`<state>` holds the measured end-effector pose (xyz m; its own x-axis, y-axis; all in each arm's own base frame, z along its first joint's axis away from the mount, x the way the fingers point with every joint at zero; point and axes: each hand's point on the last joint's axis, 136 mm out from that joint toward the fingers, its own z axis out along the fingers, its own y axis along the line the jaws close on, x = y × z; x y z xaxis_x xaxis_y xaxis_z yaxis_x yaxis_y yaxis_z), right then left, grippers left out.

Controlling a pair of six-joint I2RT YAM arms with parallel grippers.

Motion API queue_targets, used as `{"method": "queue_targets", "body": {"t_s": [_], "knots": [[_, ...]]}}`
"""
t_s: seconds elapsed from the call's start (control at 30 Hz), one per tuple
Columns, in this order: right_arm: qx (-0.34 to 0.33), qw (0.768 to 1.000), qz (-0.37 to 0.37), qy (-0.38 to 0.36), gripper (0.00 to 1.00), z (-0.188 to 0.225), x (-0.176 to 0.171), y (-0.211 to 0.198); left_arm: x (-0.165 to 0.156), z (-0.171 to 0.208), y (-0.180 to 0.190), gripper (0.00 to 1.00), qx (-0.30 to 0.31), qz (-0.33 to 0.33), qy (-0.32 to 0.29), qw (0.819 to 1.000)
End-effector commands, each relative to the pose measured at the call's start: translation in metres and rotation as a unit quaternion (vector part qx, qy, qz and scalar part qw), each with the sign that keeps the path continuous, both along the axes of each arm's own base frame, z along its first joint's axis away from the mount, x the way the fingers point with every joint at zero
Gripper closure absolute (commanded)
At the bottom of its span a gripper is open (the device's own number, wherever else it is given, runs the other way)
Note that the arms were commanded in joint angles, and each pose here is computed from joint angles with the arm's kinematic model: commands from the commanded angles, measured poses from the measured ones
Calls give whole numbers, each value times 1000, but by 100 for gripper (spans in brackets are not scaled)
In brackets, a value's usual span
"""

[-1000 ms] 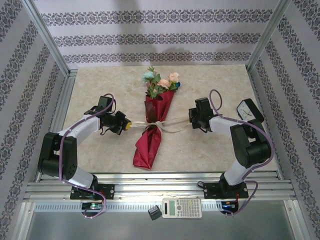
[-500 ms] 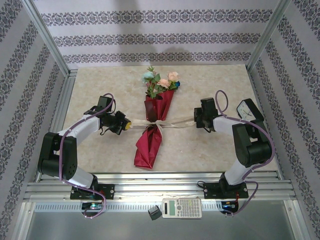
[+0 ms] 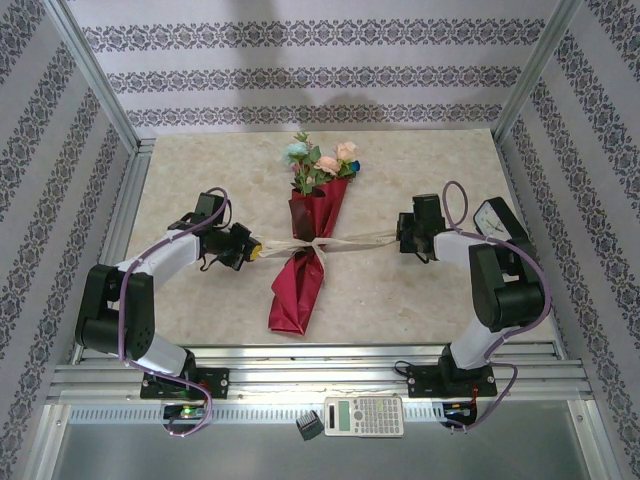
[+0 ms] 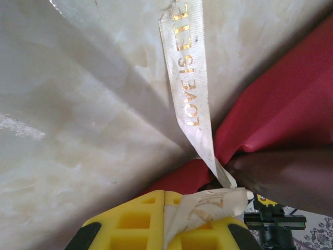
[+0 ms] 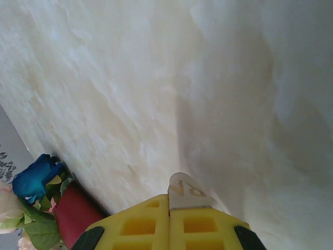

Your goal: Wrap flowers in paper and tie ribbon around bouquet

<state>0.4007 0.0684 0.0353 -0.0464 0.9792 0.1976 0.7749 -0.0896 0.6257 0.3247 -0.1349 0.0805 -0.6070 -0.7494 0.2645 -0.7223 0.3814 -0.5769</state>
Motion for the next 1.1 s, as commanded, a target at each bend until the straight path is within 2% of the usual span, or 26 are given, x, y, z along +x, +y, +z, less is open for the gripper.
{"method": "queue_targets", "body": {"t_s": [0.0, 0.57, 0.73, 0.97, 1.0, 1.03, 1.07], "knots": [[-34, 997, -65, 8, 100, -12, -1, -39, -9, -9, 19, 100, 31, 18, 19, 999], [-28, 996, -81, 11, 100, -14, 3, -59, -4, -13, 16, 100, 27, 22, 23, 999], [-31, 997, -68, 3, 100, -7, 13, -60, 7, -11, -6, 100, 13, 1, 14, 1000], [-38, 999, 11, -13, 100, 20, 43, -53, 34, -2, -44, 100, -9, -29, -14, 999], [-38, 999, 25, -13, 93, 23, 45, -50, 37, 1, -45, 100, -6, -31, -16, 999], [-38, 999, 36, -15, 79, 28, 46, -46, 40, 4, -44, 93, -1, -32, -21, 999], [-40, 998, 47, -13, 64, 32, 44, -42, 42, 9, -43, 77, 8, -34, -25, 999]]}}
